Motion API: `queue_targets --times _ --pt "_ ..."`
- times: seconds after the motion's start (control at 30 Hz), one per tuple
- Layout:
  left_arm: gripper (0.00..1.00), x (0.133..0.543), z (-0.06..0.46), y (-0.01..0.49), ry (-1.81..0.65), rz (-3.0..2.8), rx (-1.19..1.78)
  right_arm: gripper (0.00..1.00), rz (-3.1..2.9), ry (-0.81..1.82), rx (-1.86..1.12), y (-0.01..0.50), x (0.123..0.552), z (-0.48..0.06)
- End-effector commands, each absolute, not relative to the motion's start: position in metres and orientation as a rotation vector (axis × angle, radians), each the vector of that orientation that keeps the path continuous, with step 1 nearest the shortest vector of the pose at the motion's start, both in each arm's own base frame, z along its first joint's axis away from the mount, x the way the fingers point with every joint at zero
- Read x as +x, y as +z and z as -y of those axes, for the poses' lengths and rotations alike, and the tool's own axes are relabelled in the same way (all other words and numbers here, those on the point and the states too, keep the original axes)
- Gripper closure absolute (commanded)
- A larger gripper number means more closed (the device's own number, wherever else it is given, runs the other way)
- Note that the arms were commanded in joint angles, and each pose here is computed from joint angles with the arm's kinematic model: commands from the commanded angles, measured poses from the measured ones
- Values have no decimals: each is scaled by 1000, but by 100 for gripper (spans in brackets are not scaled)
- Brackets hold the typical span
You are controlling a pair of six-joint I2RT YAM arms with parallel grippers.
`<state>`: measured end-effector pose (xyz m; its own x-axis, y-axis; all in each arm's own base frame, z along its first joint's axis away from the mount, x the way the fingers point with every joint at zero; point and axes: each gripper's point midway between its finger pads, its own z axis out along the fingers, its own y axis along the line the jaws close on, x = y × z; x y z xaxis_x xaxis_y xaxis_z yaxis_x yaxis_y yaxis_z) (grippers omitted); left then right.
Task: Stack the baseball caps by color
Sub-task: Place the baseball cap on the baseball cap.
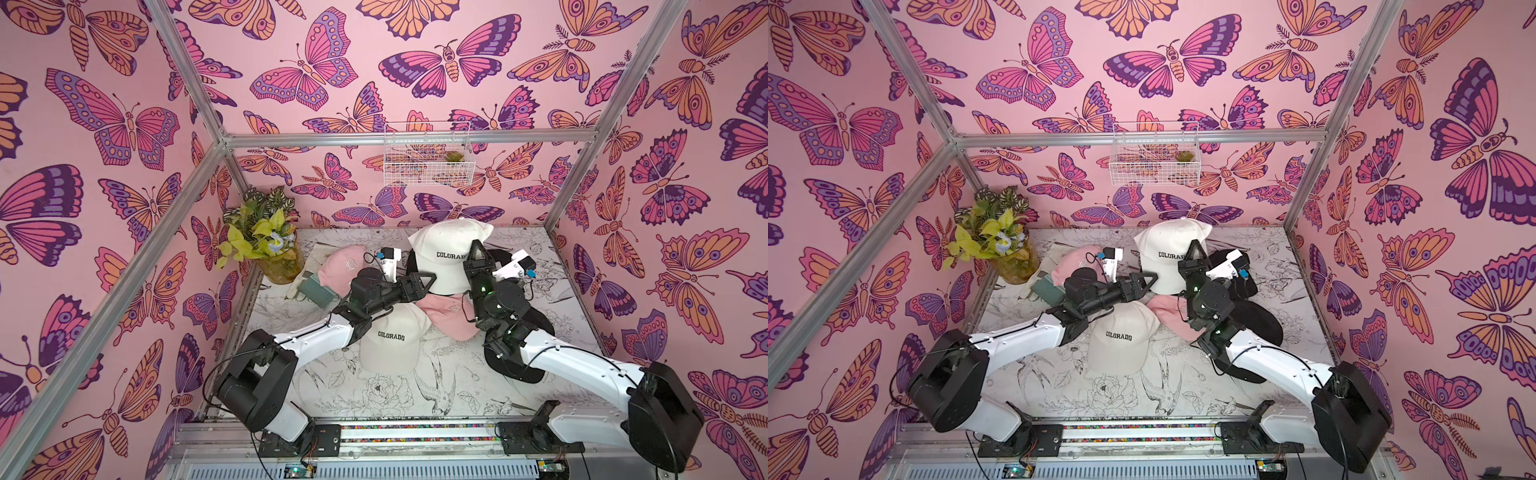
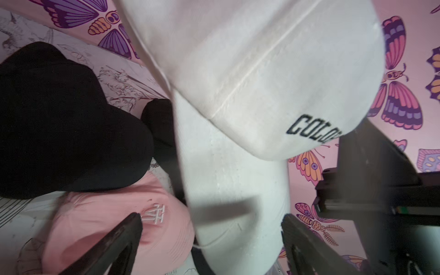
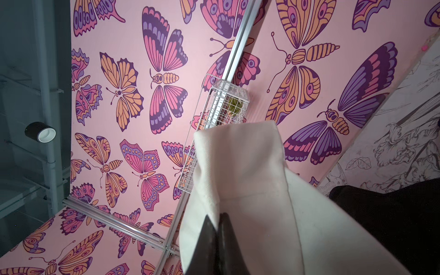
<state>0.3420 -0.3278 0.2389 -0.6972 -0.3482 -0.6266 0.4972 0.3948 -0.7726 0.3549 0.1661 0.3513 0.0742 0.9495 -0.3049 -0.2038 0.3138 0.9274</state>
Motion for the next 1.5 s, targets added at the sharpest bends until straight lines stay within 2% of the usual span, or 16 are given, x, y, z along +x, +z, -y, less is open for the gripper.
queue_targets --times 0.0,0.2,0.33,0.37,0.4,0.43,0.5,0.53,0.67,0.8,1.03,1.17,1.3,1.47 --pt "14 346 336 265 -1459 -1778 163 100 -1036 1130 889 373 345 -156" --pt "47 342 347 278 -1570 -1698 194 100 -1026 1132 907 366 341 -151" --pt "84 339 351 283 -1603 -1667 238 100 -1079 1071 865 356 342 -153" --pt "90 339 351 281 -1580 -1683 249 94 -1101 1043 843 354 343 -154" --pt "97 338 350 279 -1540 -1698 273 80 -1131 1012 795 351 343 -157" --pt "100 338 347 277 -1489 -1715 295 60 -1159 973 746 349 343 -158" --pt "100 338 339 272 -1367 -1745 344 25 -1223 867 627 344 342 -162" --pt "100 340 332 266 -1299 -1774 360 0 -1272 796 547 339 342 -164" --pt "100 346 305 257 -1197 -1812 429 1 -1483 641 297 312 344 -163" --pt "100 343 283 255 -1256 -1809 531 1 -1635 688 76 299 344 -152" --pt "100 307 270 264 -1320 -1806 857 1 -1789 667 -411 294 321 -157" --pt "100 292 265 264 -1303 -1798 946 1 -1796 697 -472 303 313 -164" --pt "100 276 262 273 -1379 -1760 1012 1 -1685 809 -589 325 292 -180" --pt "100 260 260 283 -1441 -1724 1077 1 -1673 849 -701 327 275 -188"
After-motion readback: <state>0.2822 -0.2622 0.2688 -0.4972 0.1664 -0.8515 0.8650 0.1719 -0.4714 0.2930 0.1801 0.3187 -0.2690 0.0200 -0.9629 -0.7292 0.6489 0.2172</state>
